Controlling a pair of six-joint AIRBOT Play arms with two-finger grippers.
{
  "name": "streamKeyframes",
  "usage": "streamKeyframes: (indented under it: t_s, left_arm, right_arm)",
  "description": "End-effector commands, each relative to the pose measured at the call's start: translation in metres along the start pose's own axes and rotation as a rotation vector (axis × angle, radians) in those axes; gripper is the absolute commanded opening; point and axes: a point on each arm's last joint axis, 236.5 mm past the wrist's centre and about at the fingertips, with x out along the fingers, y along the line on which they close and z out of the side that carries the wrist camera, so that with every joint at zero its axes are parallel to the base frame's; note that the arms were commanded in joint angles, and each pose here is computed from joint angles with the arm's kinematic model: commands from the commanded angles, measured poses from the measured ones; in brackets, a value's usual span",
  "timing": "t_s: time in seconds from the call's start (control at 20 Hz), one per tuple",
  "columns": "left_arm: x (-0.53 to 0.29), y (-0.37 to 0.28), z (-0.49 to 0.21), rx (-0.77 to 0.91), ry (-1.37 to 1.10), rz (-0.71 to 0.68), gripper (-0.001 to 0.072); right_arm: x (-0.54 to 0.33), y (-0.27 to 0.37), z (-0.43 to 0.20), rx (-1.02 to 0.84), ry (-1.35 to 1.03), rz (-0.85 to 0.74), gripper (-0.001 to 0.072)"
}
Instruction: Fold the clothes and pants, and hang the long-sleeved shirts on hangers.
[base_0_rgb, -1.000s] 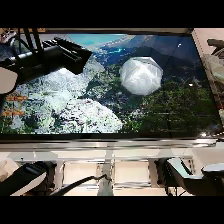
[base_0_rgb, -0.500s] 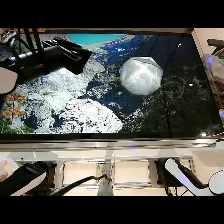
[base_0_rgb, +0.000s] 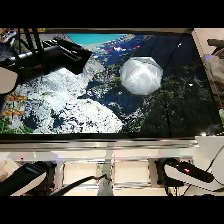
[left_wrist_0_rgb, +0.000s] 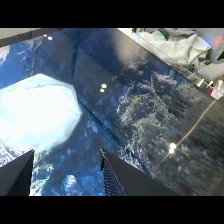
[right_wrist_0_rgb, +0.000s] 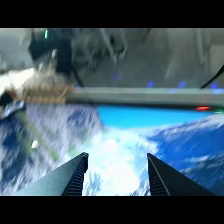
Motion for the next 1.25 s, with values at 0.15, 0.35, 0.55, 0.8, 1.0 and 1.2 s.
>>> streamKeyframes:
  t_s: [0.15,0.35,0.55,0.8,1.0,1.2]
  left_arm:
    - [0.0,0.0,0.0,0.0,0.001,0.0,0.0444]
    - [0.0,0.0,0.0,0.0,0.001,0.0,0.0444]
    - [0.0,0.0,0.0,0.0,0.001,0.0,0.0444]
    - [0.0,0.0,0.0,0.0,0.001,0.0,0.0444]
    - [0.0,0.0,0.0,0.0,0.001,0.0,0.0444]
    - [0.0,0.0,0.0,0.0,0.001,0.0,0.0444]
  right_arm:
    - [0.049,0.034,-0.079,-0.018,0.259,0.091,0.044]
    - [0.048,0.035,-0.079,-0.018,0.258,0.092,0.044]
    - [0.048,0.035,-0.079,-0.018,0.258,0.092,0.044]
    - [0.048,0.035,-0.079,-0.018,0.258,0.092,0.044]
    - [0.048,0.035,-0.079,-0.018,0.258,0.092,0.044]
    - [0.048,0.035,-0.079,-0.018,0.258,0.092,0.044]
